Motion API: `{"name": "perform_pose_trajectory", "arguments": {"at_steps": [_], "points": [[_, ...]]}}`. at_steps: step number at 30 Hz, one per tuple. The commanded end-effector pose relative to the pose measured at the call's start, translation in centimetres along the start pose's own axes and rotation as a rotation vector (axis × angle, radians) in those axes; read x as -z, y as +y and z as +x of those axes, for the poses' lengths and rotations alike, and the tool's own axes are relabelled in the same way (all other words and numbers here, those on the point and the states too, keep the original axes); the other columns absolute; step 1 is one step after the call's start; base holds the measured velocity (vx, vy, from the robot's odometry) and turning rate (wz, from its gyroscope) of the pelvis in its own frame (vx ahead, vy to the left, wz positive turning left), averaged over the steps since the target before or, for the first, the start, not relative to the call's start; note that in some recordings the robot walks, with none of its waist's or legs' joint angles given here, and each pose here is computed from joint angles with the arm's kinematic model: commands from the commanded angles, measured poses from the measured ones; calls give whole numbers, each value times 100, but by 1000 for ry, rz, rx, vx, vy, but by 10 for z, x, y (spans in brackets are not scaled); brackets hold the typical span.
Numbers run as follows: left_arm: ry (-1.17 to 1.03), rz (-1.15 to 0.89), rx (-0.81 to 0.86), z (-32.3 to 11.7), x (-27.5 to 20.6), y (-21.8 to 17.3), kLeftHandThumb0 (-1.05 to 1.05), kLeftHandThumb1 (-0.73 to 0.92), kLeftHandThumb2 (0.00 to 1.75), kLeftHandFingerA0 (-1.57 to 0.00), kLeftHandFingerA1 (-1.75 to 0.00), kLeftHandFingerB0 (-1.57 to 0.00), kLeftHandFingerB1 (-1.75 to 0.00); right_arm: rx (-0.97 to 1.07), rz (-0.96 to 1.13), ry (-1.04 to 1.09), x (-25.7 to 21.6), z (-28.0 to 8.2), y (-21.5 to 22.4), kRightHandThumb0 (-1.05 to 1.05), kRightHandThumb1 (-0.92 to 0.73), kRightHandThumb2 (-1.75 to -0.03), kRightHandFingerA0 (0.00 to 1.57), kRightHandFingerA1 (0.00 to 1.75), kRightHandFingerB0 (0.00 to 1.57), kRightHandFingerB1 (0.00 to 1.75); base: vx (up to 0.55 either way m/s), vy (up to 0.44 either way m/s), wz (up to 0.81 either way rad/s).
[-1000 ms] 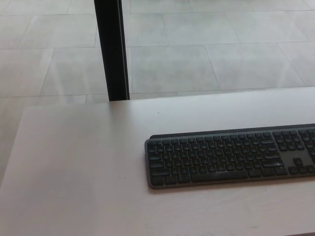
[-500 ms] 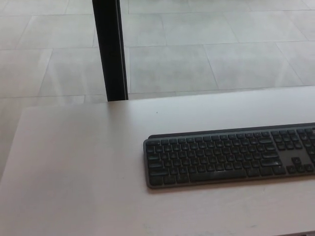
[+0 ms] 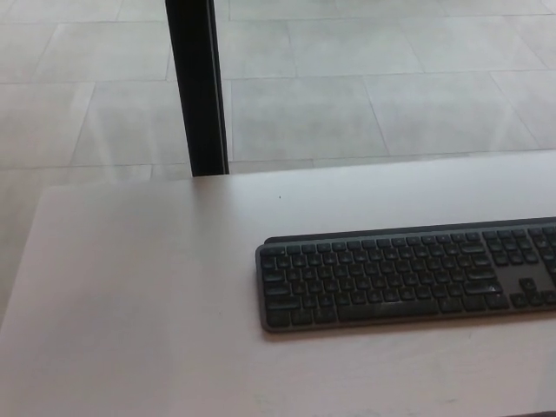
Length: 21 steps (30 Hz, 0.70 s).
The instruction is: The robot uses its right fingers to click on the space key of the black keyboard placed on the center of the white desk.
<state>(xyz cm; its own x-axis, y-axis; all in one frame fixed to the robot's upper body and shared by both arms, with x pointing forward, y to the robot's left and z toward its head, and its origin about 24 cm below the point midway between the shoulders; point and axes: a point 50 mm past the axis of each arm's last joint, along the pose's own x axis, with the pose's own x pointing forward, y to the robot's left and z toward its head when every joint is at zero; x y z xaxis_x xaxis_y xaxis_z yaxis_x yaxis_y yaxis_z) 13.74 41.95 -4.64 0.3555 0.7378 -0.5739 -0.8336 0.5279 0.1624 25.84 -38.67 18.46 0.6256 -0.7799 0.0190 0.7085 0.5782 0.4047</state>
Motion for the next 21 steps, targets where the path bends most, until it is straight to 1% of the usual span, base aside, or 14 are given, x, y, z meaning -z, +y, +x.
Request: {"name": "perform_pose_trajectory", "arguments": {"at_steps": [1,3,4,5,7,8,9,11,12,13,15,16,20,21], "points": [[-15,-25,-26,1,-6,4,-48,70,61,-68,-70,-55,-55,-304,-312,-21,6,-9,56,-36,-58,-58,95,61,56,41,0,0,0],[-17,-32,-18,1,-5,4,-48,70,61,-67,-71,-53,-55,-377,-376,-6,17,-11,66,-34,-58,-58,94,59,54,41,0,0,0],[-20,-24,-17,1,-5,4,-48,71,61,-68,-69,-52,-54,-404,-399,0,24,-13,69,-39,-53,-57,95,57,55,41,0,0,0],[-20,-21,-15,1,-5,4,-47,71,61,-66,-69,-51,-53,-457,-438,19,39,-17,74,-40,-54,-57,95,56,55,41,0,0,0],[-15,-37,-18,1,-7,3,-48,70,61,-67,-70,-54,-54,-495,-462,38,52,-24,80,-39,-53,-57,95,57,57,41,0,0,0],[-18,-27,-12,1,-6,3,-49,70,61,-67,-70,-52,-54,-564,-511,68,69,-34,86,-33,-57,-58,93,58,53,41,0,0,0],[-19,-27,-12,1,-6,3,-49,70,61,-67,-70,-52,-54,-566,-512,68,69,-34,86,-33,-57,-58,93,58,53,41,0,0,0],[-17,-28,-16,1,-7,3,-49,70,61,-67,-71,-52,-55,-626,-545,84,83,-43,90,-31,-58,-58,87,58,52,41,0,0,0],[-20,-20,-15,1,-7,3,-50,70,61,-67,-69,-52,-54,-667,-599,89,93,-52,93,-35,-55,-56,92,65,57,40,0,0,0],[-22,-13,-14,1,-7,3,-49,71,61,-67,-69,-53,-54,-706,-657,74,98,-57,96,-38,-55,-56,93,65,55,40,0,0,0],[-24,-29,-10,1,-7,3,-48,71,61,-67,-71,-53,-55,-768,-736,51,104,-64,102,-41,-54,-57,92,78,56,40,0,0,0],[-24,-32,-9,1,-6,4,-48,71,61,-67,-69,-52,-54,-789,-755,43,106,-66,104,-39,-55,-56,93,82,55,40,0,0,0],[-19,-34,-16,0,-4,7,-48,70,61,-68,-69,-52,-54,-838,-786,20,109,-71,110,-37,-56,-56,94,85,54,40,0,0,0],[-17,-32,-19,0,-4,7,-49,70,61,-70,-70,-54,-55,-885,-838,-30,110,-73,114,-34,-57,-56,93,91,53,42,0,0,0]]}}
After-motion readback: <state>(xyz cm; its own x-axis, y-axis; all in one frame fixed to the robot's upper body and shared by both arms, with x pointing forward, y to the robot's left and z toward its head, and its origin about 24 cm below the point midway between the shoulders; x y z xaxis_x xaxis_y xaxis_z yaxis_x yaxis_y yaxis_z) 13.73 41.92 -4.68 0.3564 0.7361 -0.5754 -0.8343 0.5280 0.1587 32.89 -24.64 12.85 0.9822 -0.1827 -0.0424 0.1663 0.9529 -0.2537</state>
